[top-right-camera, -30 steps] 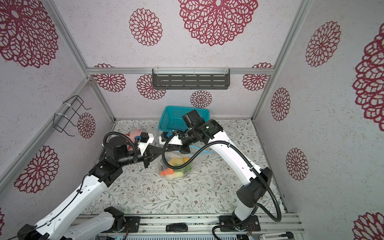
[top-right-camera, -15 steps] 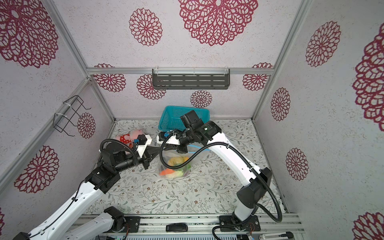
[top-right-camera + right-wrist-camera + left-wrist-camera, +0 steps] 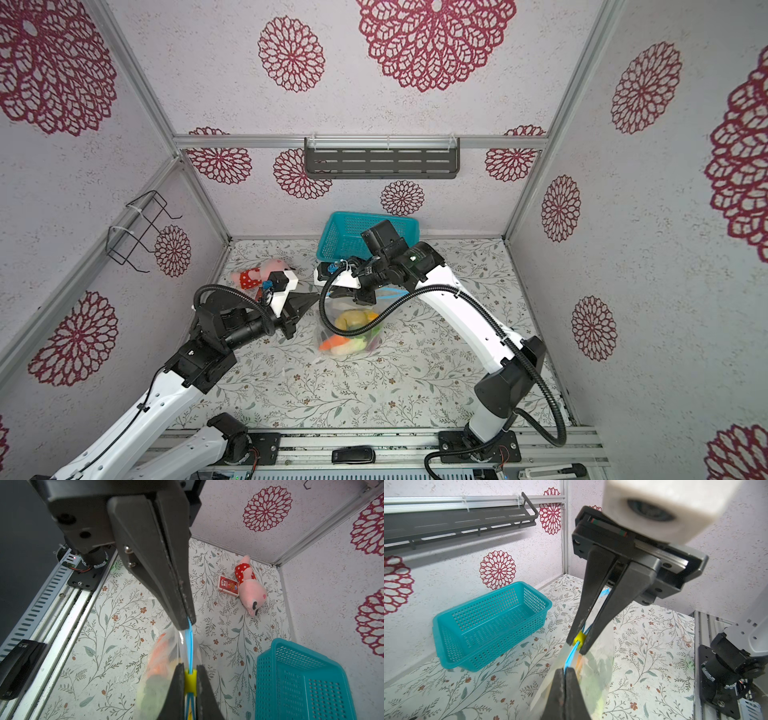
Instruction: Place the food in the zip-top bag and seal the zipper
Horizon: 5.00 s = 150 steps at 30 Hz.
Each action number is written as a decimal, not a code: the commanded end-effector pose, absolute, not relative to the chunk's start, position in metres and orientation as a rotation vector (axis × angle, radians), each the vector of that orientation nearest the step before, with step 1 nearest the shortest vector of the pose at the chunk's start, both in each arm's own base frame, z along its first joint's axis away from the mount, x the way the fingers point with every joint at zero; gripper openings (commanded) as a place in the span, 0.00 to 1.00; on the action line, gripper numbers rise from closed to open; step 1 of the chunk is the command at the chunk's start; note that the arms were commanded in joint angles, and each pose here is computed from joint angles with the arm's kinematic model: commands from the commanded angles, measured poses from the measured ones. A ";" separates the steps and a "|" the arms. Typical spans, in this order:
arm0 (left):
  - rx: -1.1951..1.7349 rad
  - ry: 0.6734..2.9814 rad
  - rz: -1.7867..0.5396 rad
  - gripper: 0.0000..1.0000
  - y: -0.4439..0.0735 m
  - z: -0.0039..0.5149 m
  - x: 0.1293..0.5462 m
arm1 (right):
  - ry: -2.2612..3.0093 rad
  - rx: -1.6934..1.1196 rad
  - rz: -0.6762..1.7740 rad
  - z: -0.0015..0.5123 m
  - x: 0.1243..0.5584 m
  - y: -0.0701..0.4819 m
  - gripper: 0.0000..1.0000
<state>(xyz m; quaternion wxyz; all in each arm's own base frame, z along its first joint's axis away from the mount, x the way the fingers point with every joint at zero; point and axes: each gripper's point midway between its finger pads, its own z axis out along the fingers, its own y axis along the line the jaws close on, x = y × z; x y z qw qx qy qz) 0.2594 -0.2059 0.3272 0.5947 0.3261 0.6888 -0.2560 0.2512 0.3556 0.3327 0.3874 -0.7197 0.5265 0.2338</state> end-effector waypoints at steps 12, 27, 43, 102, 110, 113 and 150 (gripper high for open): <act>0.499 1.684 -0.238 0.00 -0.132 0.326 0.287 | 1.586 -1.690 0.362 0.336 0.279 0.287 0.06; 0.397 1.692 -0.165 0.00 -0.103 0.336 0.299 | 1.766 -1.519 0.249 0.324 0.283 0.230 0.06; 0.506 1.607 -0.410 0.00 -0.142 0.356 0.294 | 1.758 -1.509 0.348 0.326 0.269 0.247 0.41; -0.018 1.842 -0.201 0.98 -0.074 0.288 0.327 | 2.283 0.438 1.127 0.122 0.317 0.141 0.00; 0.007 2.029 -0.054 0.97 -0.057 0.207 0.314 | 2.246 0.585 1.112 0.050 0.334 0.089 0.10; 0.086 2.124 -0.009 0.97 -0.050 0.179 0.308 | 2.208 0.522 1.104 0.071 0.341 0.084 0.26; -0.251 1.830 0.144 0.97 0.077 0.117 0.409 | 1.776 0.062 -0.041 0.111 0.382 -0.013 0.99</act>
